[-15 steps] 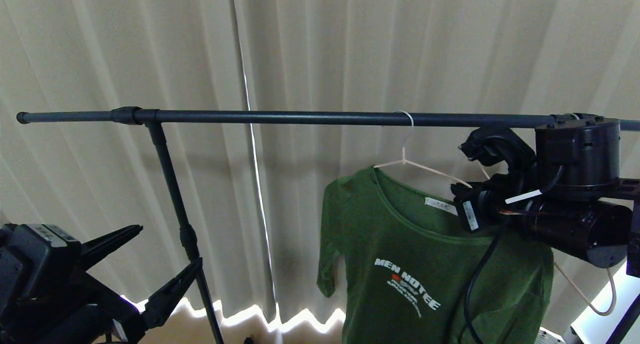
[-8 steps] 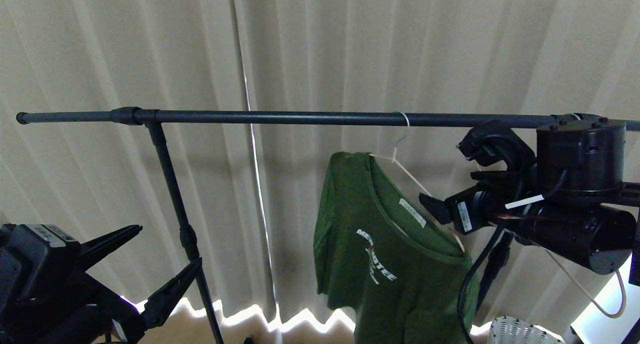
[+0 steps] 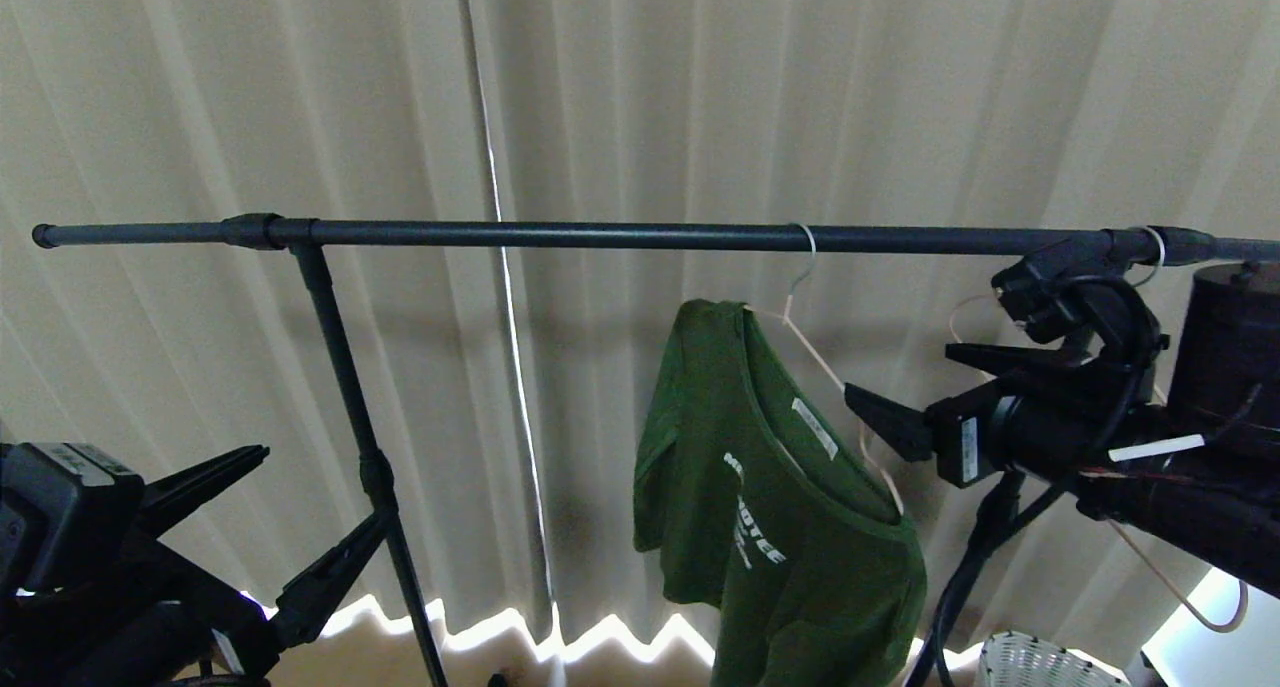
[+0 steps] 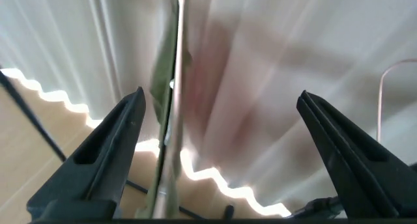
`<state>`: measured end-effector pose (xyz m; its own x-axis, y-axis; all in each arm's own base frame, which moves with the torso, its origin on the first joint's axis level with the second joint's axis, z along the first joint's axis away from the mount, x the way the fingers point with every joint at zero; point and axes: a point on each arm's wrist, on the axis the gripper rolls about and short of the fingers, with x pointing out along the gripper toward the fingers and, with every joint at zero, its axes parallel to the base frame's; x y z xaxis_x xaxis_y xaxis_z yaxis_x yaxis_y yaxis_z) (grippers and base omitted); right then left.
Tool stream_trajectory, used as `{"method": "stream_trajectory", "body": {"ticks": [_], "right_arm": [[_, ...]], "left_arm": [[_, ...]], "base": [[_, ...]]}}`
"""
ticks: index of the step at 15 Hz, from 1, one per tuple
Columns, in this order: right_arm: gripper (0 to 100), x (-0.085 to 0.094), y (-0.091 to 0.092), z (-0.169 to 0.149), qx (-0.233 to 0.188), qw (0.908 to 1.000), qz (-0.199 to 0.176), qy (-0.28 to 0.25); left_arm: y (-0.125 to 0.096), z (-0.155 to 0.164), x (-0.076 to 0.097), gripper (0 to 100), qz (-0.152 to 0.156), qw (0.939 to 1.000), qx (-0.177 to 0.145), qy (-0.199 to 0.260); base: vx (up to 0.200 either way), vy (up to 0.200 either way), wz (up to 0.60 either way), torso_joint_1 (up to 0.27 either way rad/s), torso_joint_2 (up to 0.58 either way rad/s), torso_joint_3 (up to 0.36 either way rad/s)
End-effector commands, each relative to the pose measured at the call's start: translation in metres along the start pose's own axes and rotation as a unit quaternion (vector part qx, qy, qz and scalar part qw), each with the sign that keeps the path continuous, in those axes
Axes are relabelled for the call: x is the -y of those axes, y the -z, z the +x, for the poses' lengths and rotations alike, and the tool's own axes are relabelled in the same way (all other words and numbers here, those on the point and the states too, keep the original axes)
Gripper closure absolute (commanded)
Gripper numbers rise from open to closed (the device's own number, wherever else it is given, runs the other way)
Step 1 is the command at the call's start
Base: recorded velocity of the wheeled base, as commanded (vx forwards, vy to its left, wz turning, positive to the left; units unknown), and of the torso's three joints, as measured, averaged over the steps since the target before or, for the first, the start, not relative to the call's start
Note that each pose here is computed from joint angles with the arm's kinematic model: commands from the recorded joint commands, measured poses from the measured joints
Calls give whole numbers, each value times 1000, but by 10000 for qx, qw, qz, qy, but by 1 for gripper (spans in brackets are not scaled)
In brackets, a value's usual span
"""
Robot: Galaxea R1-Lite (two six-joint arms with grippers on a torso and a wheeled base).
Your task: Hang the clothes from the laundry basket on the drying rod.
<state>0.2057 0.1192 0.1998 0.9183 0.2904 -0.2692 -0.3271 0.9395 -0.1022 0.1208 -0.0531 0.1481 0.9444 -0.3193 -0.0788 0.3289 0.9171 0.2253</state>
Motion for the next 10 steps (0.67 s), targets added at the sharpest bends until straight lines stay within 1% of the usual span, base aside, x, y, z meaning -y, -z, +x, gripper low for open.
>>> {"method": "stream_trajectory", "body": {"ticks": [1, 4, 5, 6, 7, 10], "right_arm": [[0, 6, -3, -27, 303, 9994, 100, -161], [0, 11, -6, -48, 569, 9968, 474, -284], [0, 12, -7, -51, 612, 9964, 518, -263], [0, 16, -5, -55, 639, 9961, 569, -198], [0, 20, 0, -60, 605, 9965, 575, -107], [0, 26, 5, -64, 590, 9964, 606, 50]], "left_arm": [[-1, -1, 0, 0, -3, 10000, 32, 10], [-1, -2, 0, 0, 2, 10000, 43, -8], [-1, -2, 0, 0, 2, 10000, 41, -15], [-1, -2, 0, 0, 1, 10000, 58, -11], [1, -3, 0, 0, 13, 10000, 13, -1], [3, -4, 0, 0, 16, 10000, -16, 6]], "base": [[0, 0, 0, 0, 0, 0], [0, 0, 0, 0, 0, 0], [0, 0, 0, 0, 0, 0], [-200, 0, 0, -2, 2, -2], [-200, 0, 0, 2, 2, 2], [-200, 0, 0, 6, 2, 1]]}}
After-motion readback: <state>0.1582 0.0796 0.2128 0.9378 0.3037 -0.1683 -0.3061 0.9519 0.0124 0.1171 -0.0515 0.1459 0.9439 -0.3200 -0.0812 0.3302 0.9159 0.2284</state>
